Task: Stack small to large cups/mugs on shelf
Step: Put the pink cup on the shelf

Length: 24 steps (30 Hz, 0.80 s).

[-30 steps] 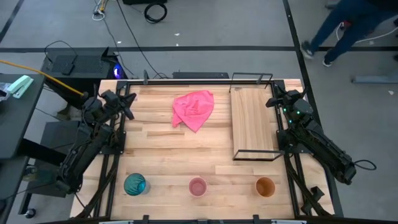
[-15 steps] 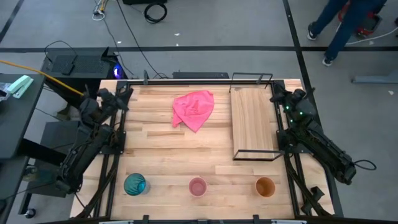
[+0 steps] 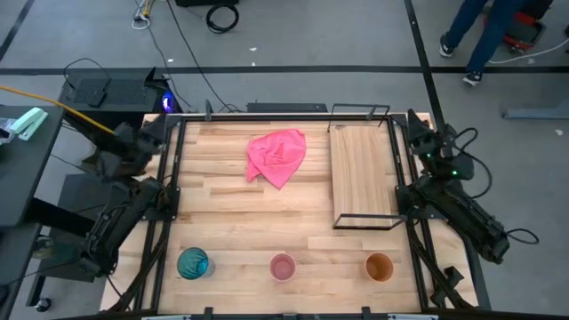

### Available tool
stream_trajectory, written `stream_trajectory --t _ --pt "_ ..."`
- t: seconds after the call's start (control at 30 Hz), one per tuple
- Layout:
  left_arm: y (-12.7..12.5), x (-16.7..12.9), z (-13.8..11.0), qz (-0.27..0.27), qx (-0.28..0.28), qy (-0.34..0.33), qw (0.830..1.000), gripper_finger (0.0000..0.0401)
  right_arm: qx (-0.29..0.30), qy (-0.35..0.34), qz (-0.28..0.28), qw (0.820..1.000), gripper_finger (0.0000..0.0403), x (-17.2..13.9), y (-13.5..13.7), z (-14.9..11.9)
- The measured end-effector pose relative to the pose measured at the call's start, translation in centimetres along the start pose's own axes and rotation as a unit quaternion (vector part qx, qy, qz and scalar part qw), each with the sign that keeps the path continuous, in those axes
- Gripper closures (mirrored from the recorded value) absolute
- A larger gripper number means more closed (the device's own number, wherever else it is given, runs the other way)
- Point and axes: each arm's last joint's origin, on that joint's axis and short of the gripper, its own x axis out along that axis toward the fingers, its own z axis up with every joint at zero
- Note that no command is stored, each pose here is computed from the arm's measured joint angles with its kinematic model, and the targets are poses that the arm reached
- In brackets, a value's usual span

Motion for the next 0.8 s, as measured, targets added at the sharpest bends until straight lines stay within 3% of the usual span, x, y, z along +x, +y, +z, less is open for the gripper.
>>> stream_trajectory --t 0.17,0.33,0.5,0.63,0.8 --pt "-2.0 -0.3 1.6 -0.103 -0.008 -0.082 0.991 0.0387 -0.025 0.003 0.06 0.998 0.0347 1.2 3.1 3.1" --pt "-3.5 -0.4 2.9 -0.143 -0.012 -0.105 0.984 0.0387 -0.046 0.046 0.068 0.996 0.0347 3.1 6.1 6.1" --pt "-5.8 1.0 4.5 -0.202 0.008 -0.045 0.978 0.0387 -0.02 0.179 0.059 0.982 0.0347 5.2 8.1 7.6" --pt "-7.8 3.3 6.1 -0.243 0.022 0.029 0.969 0.039 0.006 0.302 0.074 0.95 0.0347 6.6 9.6 8.4" --pt "-9.2 6.2 7.6 -0.244 0.019 0.11 0.963 0.0381 0.033 0.395 0.109 0.911 0.0347 8.0 11.7 10.0"
